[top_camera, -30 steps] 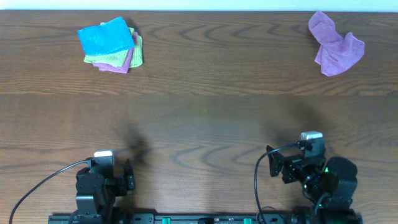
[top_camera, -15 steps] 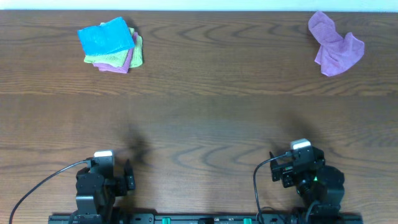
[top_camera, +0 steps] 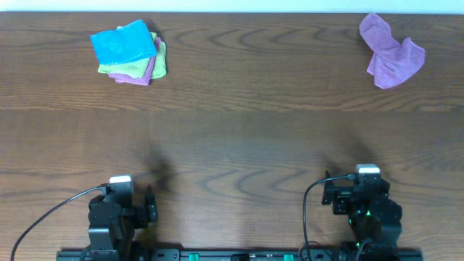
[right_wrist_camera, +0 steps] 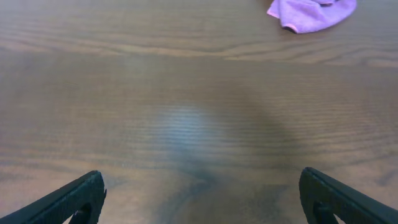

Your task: Fold the cloth

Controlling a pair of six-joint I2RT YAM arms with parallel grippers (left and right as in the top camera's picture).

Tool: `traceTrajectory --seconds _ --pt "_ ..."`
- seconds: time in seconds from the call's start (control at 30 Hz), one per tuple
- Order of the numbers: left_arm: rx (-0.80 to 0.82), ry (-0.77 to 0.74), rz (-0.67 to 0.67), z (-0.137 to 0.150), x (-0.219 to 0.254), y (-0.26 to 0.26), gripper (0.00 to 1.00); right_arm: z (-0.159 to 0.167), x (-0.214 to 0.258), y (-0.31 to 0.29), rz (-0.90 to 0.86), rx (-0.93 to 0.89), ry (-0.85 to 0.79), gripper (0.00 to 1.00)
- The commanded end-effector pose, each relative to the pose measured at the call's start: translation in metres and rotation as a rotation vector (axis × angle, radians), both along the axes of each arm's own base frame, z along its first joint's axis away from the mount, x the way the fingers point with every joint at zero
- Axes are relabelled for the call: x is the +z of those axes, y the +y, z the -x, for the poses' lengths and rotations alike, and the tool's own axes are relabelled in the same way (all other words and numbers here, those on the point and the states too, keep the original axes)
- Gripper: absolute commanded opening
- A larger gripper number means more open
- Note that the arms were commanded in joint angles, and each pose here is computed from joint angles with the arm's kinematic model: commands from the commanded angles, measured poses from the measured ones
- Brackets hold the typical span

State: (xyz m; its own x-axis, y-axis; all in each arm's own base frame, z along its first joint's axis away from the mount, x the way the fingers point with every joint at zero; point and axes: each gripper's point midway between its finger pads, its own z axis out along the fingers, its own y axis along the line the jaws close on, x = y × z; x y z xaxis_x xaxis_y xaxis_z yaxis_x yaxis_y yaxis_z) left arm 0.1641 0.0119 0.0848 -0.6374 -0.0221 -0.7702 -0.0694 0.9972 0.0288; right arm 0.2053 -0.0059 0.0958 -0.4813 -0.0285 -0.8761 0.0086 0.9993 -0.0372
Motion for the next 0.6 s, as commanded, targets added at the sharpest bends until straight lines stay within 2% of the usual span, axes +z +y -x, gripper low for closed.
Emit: traceTrajectory --seconds 0.0,0.57 --pt "-0.014 0.063 -0.046 0.0100 -0.0132 0.0033 0.95 0.0007 -0.0032 -0.0054 -0.045 -0.064 -0.003 0.99" --pt "-0.014 0.063 -0.046 0.0100 -0.0130 0.0033 0.95 0.0015 -0.0044 -0.0064 -0.062 -0.080 0.003 0.99"
